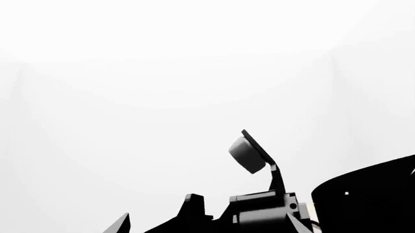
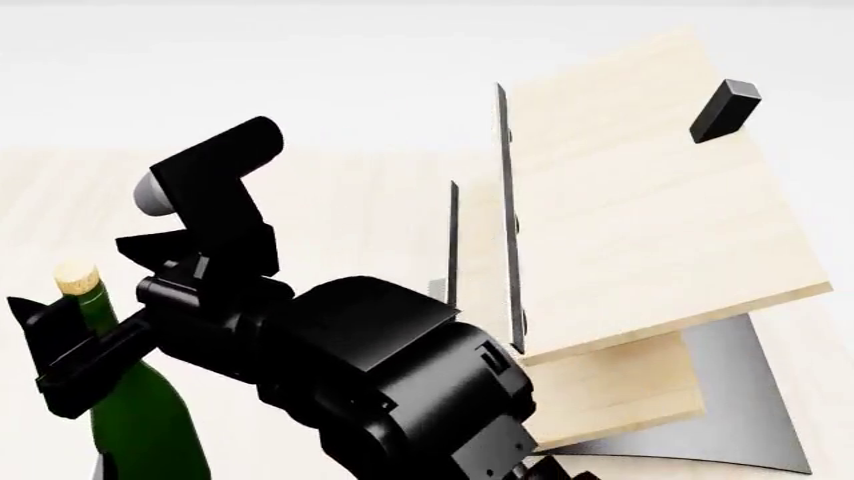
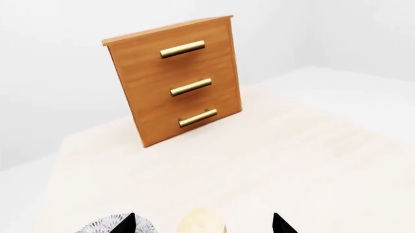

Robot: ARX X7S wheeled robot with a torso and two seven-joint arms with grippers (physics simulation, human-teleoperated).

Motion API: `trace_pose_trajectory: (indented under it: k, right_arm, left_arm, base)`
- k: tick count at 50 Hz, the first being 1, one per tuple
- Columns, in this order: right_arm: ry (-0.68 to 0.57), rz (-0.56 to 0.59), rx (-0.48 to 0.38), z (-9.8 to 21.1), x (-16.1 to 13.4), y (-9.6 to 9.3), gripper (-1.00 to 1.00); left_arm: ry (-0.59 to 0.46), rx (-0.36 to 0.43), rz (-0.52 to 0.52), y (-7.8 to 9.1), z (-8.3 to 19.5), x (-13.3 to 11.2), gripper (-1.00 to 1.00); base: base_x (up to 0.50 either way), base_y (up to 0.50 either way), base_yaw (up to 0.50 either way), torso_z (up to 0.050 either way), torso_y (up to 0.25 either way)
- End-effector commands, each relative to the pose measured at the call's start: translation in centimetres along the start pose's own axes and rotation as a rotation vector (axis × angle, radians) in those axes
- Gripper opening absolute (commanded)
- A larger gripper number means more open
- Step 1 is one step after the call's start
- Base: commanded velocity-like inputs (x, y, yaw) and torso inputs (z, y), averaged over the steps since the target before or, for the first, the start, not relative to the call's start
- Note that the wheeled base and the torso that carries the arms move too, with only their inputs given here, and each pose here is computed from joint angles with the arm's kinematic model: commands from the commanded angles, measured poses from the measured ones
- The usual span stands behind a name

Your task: Put the wine bottle on the wine rack.

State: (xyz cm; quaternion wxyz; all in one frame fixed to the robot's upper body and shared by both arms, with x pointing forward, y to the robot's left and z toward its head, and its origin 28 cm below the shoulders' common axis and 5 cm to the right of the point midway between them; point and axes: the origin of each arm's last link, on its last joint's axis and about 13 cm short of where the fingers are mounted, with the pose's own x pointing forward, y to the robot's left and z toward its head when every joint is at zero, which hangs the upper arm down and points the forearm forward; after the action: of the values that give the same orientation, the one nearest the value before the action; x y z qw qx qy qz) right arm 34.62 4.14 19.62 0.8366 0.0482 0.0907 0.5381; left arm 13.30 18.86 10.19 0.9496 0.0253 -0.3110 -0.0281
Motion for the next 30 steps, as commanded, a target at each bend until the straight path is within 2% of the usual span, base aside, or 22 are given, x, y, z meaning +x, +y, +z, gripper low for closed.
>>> trace_pose_trajectory:
  k: [1, 7, 23, 24, 30]
  right_arm:
    - [-0.015, -0.029, 0.012, -0.9, 0.7, -0.5, 1.0]
    - [-0.008, -0.046, 0.021, -1.8, 1.2, -0.8, 1.0]
    - [-0.019, -0.036, 0.014, -2.3, 1.4, -0.2, 1.0]
    - [-0.018, -0.037, 0.014, -2.4, 1.4, -0.2, -1.0]
    - [-0.015, -0.042, 0.015, -2.6, 1.4, -0.3, -1.0]
  left_arm:
    - [0.0, -0.003, -0.004, -0.1, 0.0, 0.0, 1.0]
    - [0.0, -0.003, -0.005, -0.1, 0.0, 0.0, 1.0]
    - [-0.003, -0.005, -0.009, -0.1, 0.1, 0.0, 1.0]
    - [-0.002, -0.005, -0.009, -0.2, 0.1, 0.0, 1.0]
    - [-0.001, -0.004, -0.01, -0.2, 0.0, -0.1, 1.0]
  base:
    - [0.0, 0.0, 0.0, 0.0, 0.0]
    - [0.0, 0.0, 0.0, 0.0, 0.0]
    - [0.0, 0.0, 0.0, 0.0, 0.0]
    - [0.0, 0.0, 0.0, 0.0, 0.0]
    - [0.0, 0.0, 0.0, 0.0, 0.0]
